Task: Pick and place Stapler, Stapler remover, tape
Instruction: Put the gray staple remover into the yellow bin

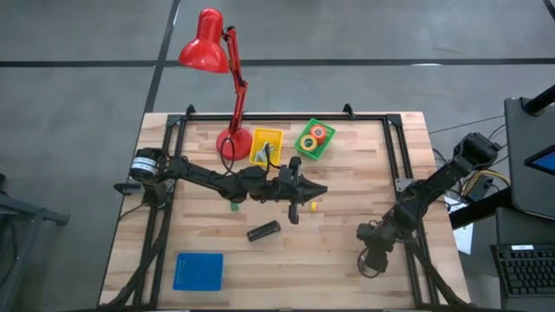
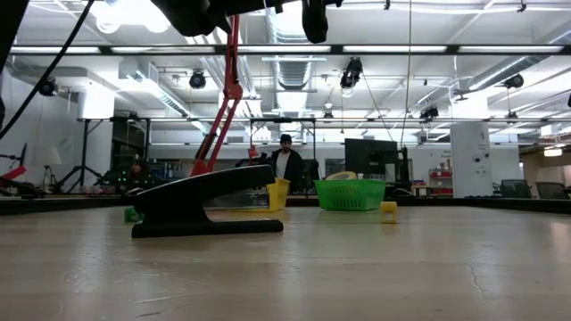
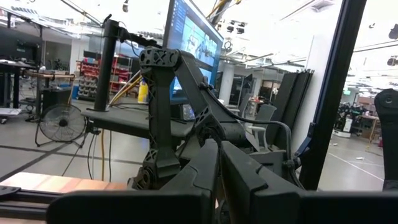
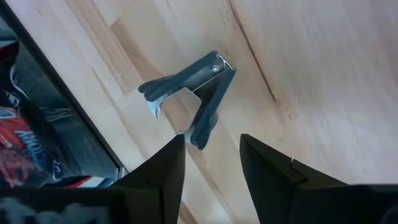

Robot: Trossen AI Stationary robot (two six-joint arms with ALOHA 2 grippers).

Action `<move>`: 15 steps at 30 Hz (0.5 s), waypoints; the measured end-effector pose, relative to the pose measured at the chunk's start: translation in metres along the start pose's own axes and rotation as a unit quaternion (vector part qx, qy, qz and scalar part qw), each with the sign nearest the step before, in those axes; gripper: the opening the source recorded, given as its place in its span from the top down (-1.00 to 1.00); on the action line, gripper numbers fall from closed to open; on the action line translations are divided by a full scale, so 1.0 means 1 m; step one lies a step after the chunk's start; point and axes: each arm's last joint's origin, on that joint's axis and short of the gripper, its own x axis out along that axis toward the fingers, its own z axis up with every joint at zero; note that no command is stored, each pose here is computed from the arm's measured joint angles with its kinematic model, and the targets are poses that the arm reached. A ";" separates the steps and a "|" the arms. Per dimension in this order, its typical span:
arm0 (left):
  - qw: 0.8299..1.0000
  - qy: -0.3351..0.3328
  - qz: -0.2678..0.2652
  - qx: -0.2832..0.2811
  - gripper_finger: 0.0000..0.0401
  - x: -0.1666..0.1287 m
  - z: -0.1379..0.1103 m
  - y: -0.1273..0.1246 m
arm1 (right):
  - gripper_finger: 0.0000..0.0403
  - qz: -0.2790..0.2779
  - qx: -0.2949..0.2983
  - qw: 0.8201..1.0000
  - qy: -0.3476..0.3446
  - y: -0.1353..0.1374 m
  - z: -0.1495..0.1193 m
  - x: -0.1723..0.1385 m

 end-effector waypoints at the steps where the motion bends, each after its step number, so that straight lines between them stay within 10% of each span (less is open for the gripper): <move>1: 1.000 0.000 0.000 0.000 0.88 0.000 0.000 0.000 | 0.28 -0.001 0.000 1.000 -0.001 0.000 -0.001 0.000; 15: 1.000 0.000 0.000 0.000 0.88 0.000 0.000 0.000 | 0.38 -0.005 -0.006 1.000 0.021 0.005 0.003 0.016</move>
